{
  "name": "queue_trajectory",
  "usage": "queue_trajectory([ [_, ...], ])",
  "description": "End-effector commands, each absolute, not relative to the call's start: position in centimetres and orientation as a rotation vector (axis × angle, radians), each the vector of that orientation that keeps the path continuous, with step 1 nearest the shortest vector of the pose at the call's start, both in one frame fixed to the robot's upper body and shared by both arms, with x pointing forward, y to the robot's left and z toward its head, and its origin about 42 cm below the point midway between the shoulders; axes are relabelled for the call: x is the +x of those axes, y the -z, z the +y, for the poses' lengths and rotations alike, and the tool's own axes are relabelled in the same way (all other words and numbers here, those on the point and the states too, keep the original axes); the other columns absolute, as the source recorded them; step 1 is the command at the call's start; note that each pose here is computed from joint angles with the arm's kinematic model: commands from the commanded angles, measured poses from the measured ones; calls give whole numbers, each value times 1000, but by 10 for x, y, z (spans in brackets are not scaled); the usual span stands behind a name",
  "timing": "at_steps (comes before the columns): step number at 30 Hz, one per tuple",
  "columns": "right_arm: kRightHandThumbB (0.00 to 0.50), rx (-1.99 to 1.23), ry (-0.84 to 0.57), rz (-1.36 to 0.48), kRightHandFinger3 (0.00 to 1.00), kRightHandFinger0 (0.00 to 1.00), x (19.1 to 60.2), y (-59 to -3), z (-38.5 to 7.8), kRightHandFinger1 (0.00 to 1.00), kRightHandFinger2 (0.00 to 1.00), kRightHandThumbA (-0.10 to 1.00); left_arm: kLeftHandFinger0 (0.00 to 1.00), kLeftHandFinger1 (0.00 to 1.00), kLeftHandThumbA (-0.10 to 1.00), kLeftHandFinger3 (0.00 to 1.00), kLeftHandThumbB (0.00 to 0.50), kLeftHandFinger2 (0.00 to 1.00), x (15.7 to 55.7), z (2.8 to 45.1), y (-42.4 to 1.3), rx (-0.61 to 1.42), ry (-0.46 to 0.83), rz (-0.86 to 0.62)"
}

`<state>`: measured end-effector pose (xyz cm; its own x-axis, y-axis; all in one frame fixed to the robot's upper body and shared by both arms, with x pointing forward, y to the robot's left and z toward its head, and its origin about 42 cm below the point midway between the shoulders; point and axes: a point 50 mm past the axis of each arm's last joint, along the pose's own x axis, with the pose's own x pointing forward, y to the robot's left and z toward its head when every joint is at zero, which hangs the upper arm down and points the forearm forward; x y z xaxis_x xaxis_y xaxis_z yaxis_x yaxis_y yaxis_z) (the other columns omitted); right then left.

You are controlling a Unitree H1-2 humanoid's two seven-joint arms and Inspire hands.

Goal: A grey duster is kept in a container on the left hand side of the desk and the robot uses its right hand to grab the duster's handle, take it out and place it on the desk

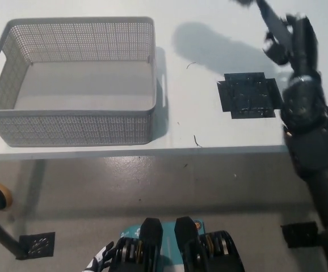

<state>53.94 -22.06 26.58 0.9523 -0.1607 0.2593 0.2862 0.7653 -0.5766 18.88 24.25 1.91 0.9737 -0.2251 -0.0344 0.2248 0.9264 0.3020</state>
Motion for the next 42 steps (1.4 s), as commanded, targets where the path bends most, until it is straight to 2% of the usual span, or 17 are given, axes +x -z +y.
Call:
queue_trajectory([
  [1, 17, -889, 176, -221, 328, 0, 544, -278, -256, 105, 468, -33, 1000, 1000, 919, 1000, 220, 1000, 182, 256, -30, 328, 177, -64],
  [6, 27, -946, 168, -125, 433, 0, 535, -258, -292, 267, 633, -70, 1000, 1000, 906, 1000, 217, 1000, 181, 256, -31, 324, 154, -66],
  [9, 20, -968, 189, -76, 423, 1, 531, -246, -306, 293, 632, -66, 1000, 1000, 904, 1000, 220, 1000, 178, 256, -30, 314, 144, -60],
  [10, 26, -967, 197, -57, 490, 152, 530, -241, -312, 372, 669, -72, 1000, 1000, 910, 1000, 212, 1000, 177, 257, -29, 321, 143, -58],
  [12, 6, -938, 195, -22, 474, 129, 529, -236, -321, 355, 567, -88, 1000, 1000, 911, 1000, 214, 1000, 177, 258, -29, 325, 138, -58],
  [13, 0, -928, 207, 35, 422, 14, 529, -236, -324, 300, 523, 54, 1000, 1000, 914, 1000, 214, 1000, 177, 259, -29, 329, 135, -57],
  [14, 7, -926, 221, 73, 391, 3, 529, -237, -325, 280, 511, 218, 1000, 1000, 911, 1000, 221, 1000, 176, 260, -29, 329, 133, -55],
  [15, 71, -932, 226, 81, 435, 159, 529, -239, -326, 448, 667, 407, 1000, 1000, 909, 1000, 222, 1000, 175, 260, -29, 328, 131, -55],
  [16, 199, -969, 206, 90, 880, 523, 528, -241, -329, 870, 1000, 655, 1000, 1000, 909, 1000, 222, 1000, 175, 260, -29, 329, 131, -55],
  [17, 214, -983, 198, 93, 1000, 776, 528, -242, -330, 1000, 1000, 792, 1000, 1000, 909, 1000, 222, 1000, 175, 261, -29, 330, 131, -56],
  [18, 414, -1000, 153, 106, 1000, 1000, 526, -245, -331, 1000, 1000, 961, 1000, 1000, 901, 1000, 227, 1000, 176, 261, -30, 328, 131, -57],
  [22, 499, -1029, 86, 83, 1000, 1000, 521, -259, -336, 1000, 1000, 925, 1000, 1000, 900, 1000, 232, 1000, 176, 259, -31, 328, 135, -61],
  [24, 500, -1030, 81, 57, 1000, 1000, 521, -271, -336, 1000, 1000, 851, 1000, 1000, 886, 1000, 231, 1000, 177, 260, -31, 328, 135, -65],
  [29, 500, -1025, 61, 22, 1000, 1000, 523, -292, -332, 1000, 1000, 861, 1000, 1000, 896, 1000, 245, 1000, 179, 261, -32, 335, 137, -69],
  [34, 500, -814, 64, -89, 1000, 1000, 516, -331, -330, 1000, 1000, 760, 1000, 1000, 912, 1000, 257, 1000, 182, 262, -33, 337, 138, -73],
  [37, 500, -689, 50, -289, 1000, 1000, 485, -388, -333, 1000, 1000, 934, 1000, 1000, 910, 1000, 242, 1000, 179, 264, -32, 336, 139, -65],
  [42, 491, -321, -76, -692, 1000, 1000, 388, -483, -339, 1000, 1000, 1000, 1000, 1000, 909, 1000, 266, 1000, 184, 266, -33, 337, 139, -73],
])
